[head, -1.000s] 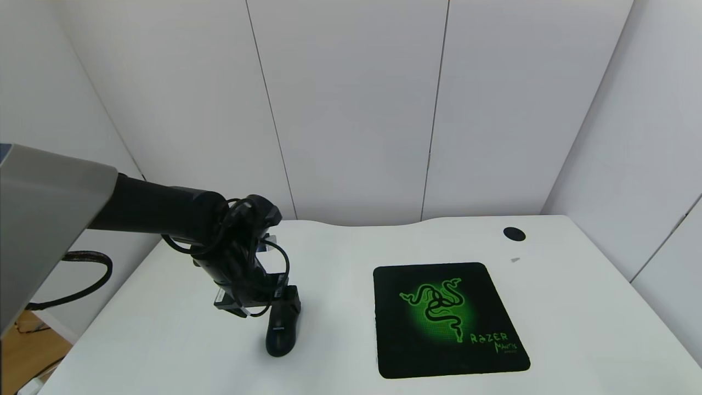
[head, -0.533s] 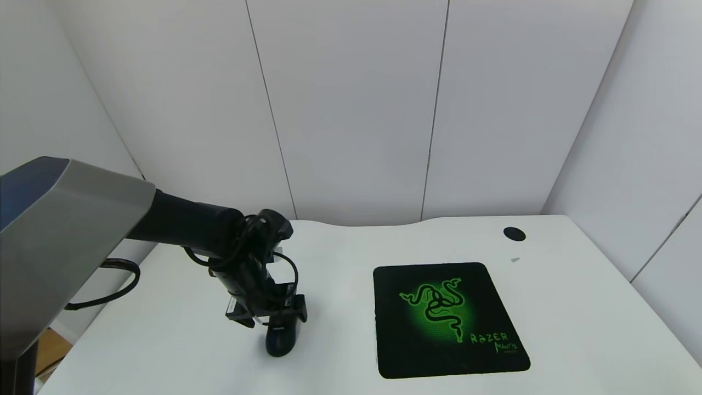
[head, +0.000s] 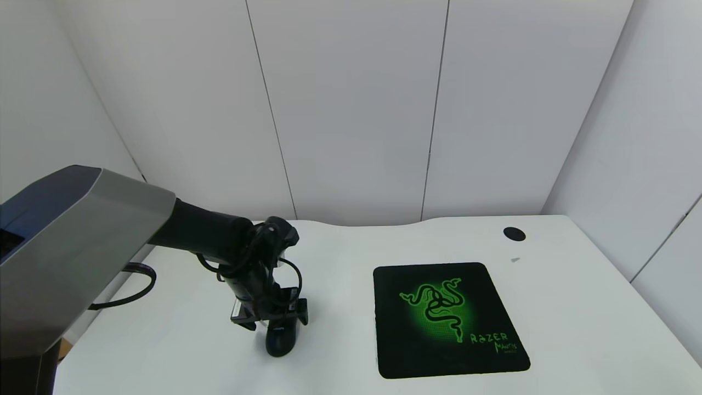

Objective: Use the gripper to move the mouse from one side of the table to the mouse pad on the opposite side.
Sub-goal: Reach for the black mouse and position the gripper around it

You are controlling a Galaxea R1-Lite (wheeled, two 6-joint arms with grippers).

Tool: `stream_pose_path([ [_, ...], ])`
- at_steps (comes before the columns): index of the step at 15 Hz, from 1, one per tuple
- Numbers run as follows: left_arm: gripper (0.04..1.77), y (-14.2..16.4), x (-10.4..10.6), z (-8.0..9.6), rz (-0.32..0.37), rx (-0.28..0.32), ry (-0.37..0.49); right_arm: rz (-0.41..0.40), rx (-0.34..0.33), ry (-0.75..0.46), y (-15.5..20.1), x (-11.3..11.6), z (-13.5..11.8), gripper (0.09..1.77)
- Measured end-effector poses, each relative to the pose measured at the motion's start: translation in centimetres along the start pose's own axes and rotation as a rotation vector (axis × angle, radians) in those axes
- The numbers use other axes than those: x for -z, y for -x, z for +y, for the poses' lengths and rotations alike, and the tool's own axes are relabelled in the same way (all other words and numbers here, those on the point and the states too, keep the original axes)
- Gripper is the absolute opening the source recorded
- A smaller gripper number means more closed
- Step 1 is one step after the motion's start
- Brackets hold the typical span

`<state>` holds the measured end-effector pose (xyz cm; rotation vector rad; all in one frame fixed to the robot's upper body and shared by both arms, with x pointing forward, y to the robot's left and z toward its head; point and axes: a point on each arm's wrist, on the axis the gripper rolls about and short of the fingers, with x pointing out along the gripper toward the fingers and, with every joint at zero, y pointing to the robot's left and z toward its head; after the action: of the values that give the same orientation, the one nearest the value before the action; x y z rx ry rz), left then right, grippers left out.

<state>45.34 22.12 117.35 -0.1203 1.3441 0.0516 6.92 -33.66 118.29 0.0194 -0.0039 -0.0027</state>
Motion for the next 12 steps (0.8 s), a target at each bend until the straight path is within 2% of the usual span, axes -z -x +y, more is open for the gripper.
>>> stream_pose_path([
  [4,1.69,-0.14,0.02,-0.14,-0.009,-0.014,0.007,0.000,0.000,0.000,0.00,0.00,0.00,1.71],
  [5,1.48,-0.14,0.04,-0.18,-0.009,-0.015,0.007,0.000,0.000,0.000,0.00,0.00,0.00,1.71],
  [8,1.04,-0.10,0.05,-0.20,-0.010,-0.014,0.006,0.000,0.000,0.000,0.00,0.00,0.00,1.71],
  [9,0.96,-0.11,0.08,-0.23,-0.008,-0.014,0.005,0.000,0.000,0.000,0.00,0.00,0.00,1.71],
  [12,0.90,-0.10,0.12,-0.33,-0.008,-0.014,0.002,0.000,0.000,-0.001,0.00,0.00,0.00,1.71],
])
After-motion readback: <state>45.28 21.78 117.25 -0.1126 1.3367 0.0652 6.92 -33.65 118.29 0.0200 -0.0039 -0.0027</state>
